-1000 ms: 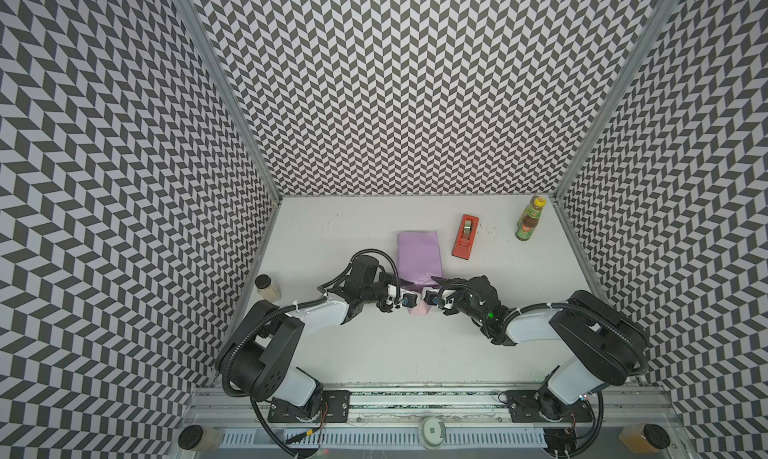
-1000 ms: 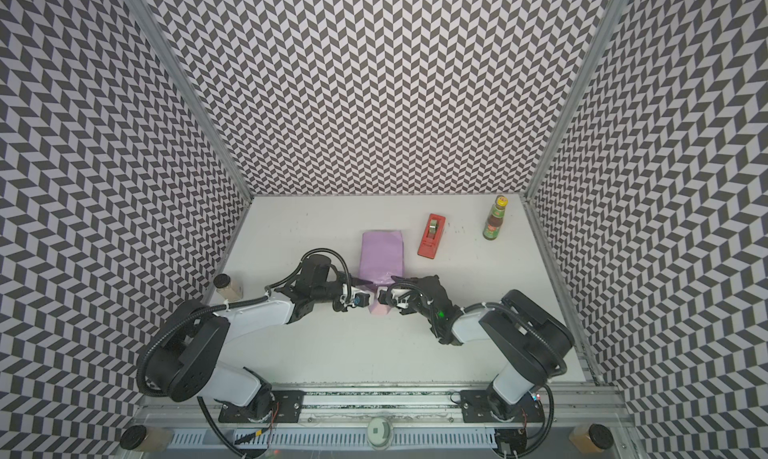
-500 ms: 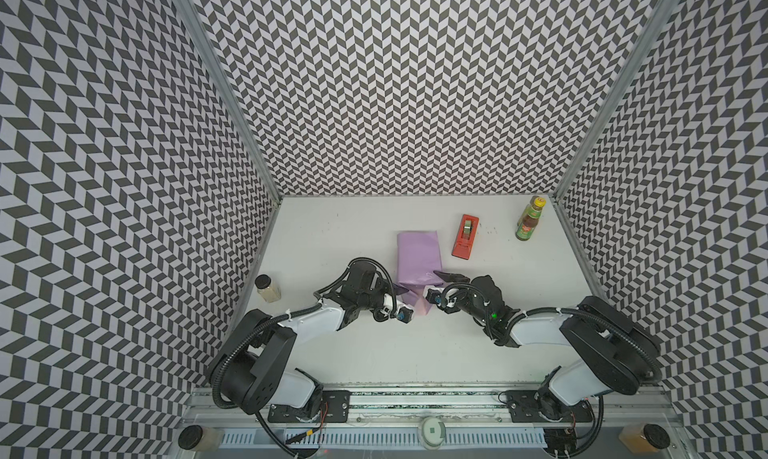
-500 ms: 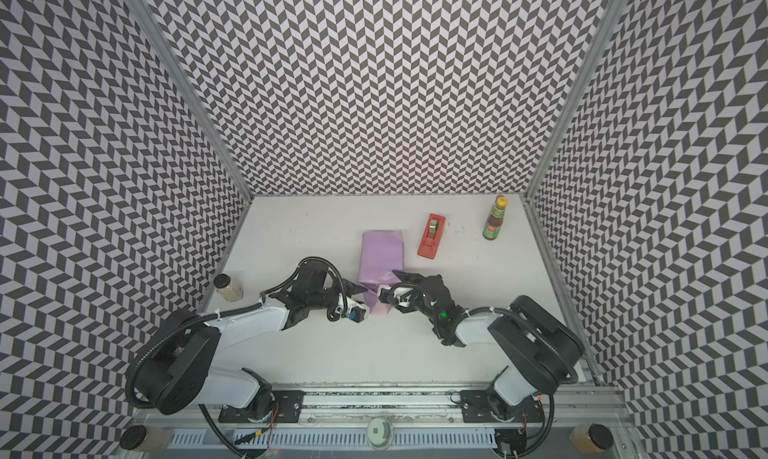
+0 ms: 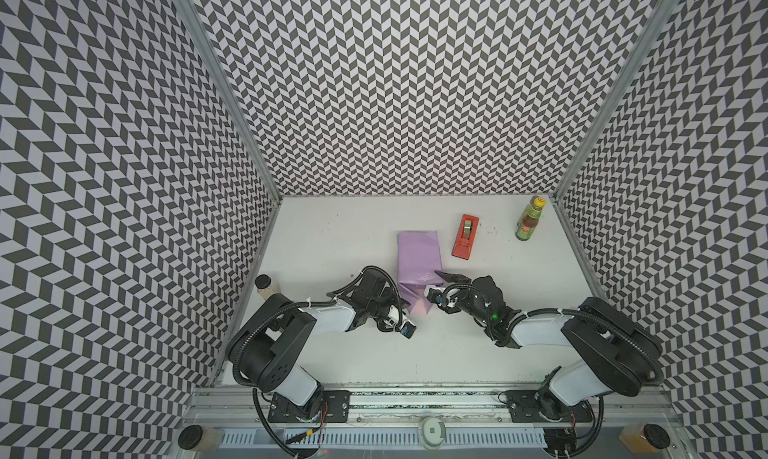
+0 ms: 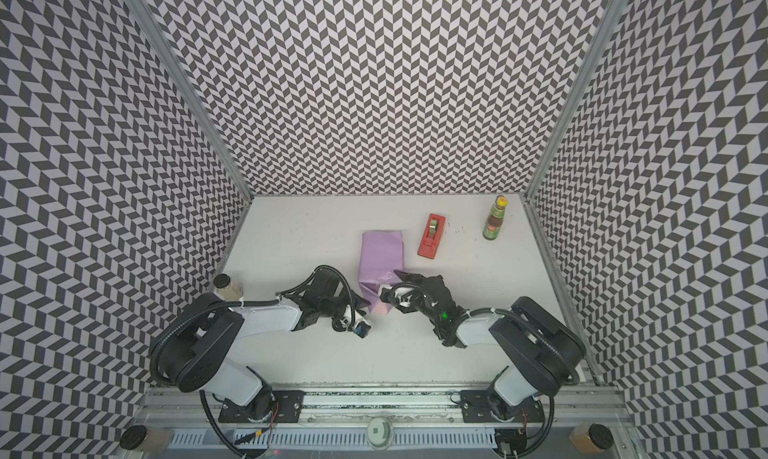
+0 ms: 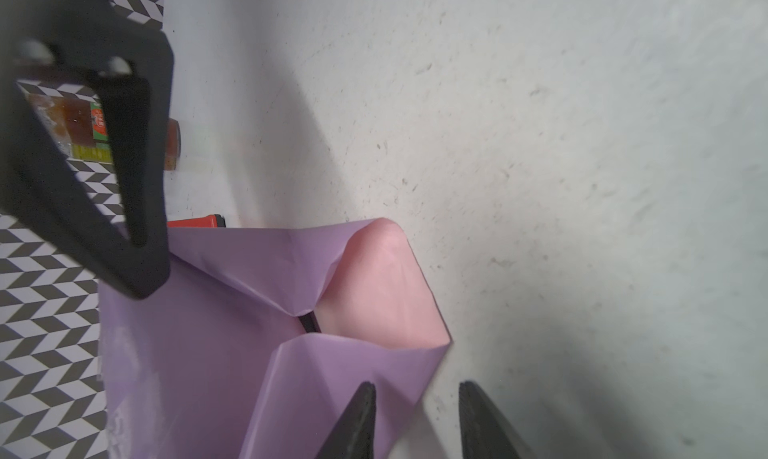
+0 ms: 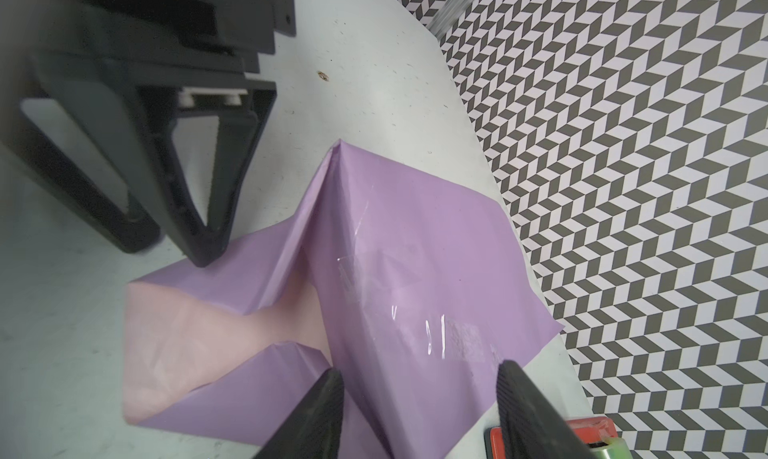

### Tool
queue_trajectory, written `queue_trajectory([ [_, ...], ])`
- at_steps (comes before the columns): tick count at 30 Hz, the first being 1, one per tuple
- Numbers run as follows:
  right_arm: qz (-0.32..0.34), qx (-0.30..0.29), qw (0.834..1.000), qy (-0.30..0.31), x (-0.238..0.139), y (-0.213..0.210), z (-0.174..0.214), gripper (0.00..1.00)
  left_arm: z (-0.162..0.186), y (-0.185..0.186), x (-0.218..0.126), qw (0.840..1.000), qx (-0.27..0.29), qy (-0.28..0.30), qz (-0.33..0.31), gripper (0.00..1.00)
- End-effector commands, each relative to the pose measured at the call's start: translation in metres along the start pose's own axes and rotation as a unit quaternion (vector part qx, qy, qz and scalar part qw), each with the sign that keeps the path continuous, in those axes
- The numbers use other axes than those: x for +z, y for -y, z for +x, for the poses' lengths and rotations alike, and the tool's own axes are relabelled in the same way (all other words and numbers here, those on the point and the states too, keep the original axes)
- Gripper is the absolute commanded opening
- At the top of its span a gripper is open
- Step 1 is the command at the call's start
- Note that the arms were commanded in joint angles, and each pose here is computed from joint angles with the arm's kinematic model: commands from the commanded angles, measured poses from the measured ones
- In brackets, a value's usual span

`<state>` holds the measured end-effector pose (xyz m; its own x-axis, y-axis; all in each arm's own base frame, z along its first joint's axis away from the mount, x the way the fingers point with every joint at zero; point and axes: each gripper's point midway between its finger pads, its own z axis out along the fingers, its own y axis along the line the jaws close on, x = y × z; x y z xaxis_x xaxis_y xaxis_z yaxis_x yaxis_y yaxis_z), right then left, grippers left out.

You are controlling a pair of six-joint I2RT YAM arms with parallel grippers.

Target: Wrap the gift box in paper

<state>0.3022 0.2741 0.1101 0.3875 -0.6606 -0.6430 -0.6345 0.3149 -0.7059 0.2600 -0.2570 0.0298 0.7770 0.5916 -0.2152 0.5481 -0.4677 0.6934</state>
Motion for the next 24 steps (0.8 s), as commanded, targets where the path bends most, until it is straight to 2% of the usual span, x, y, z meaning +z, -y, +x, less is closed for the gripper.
queue_trajectory([
  [1,0.029,0.002,0.999,0.022,-0.005,0.016,-0.012,0.59,0.006,0.028,0.012,0.999,0.015,-0.020,0.038,0.34],
  [6,0.033,0.001,0.999,0.021,-0.007,0.017,-0.012,0.59,0.005,0.029,0.014,0.999,0.016,-0.018,0.031,0.23],
  [13,0.035,0.001,0.999,0.019,-0.006,0.018,-0.011,0.59,-0.002,0.018,0.012,1.000,-0.005,0.000,0.020,0.00],
  [18,0.033,-0.010,0.999,0.020,-0.009,0.015,-0.010,0.60,-0.007,-0.005,0.003,0.998,-0.051,0.035,-0.008,0.00],
  [24,0.016,-0.020,0.999,0.033,-0.012,0.007,-0.012,0.67,-0.007,-0.039,-0.011,0.990,-0.107,0.081,-0.048,0.00],
])
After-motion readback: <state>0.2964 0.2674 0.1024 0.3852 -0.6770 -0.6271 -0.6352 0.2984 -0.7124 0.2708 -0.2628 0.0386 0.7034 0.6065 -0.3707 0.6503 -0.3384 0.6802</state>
